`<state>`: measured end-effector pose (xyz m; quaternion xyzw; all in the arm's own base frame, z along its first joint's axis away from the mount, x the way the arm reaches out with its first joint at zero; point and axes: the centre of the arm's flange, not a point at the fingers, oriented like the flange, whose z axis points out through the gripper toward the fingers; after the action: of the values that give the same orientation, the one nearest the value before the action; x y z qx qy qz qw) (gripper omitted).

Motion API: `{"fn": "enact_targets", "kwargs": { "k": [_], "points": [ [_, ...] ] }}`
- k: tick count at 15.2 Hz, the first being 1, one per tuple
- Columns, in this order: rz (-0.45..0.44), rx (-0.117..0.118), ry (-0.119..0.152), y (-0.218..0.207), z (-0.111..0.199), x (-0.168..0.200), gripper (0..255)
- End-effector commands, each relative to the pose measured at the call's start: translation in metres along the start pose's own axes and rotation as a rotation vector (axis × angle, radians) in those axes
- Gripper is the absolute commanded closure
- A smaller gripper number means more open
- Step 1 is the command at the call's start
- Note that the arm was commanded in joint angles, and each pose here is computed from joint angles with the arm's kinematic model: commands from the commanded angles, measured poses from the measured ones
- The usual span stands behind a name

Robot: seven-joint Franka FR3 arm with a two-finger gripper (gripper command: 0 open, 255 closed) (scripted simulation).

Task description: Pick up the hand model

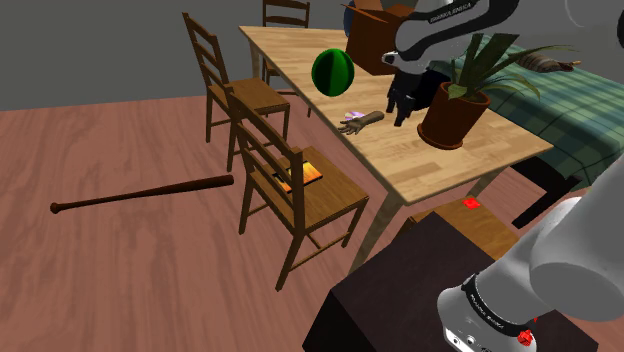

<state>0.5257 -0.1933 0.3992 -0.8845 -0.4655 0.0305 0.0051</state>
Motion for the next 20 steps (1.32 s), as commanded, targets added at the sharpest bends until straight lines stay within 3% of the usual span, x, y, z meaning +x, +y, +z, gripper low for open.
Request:
{"fn": "enact_targets", "kwargs": {
  "k": [1,10,20],
  "points": [
    [-0.072,-0.009,-0.001,0.023,0.010,0.009,0],
    [-0.370,-0.047,-0.002,0.113,0.050,0.064,0],
    [-0.370,-0.047,-0.002,0.114,0.090,0.066,0]
  ]
}}
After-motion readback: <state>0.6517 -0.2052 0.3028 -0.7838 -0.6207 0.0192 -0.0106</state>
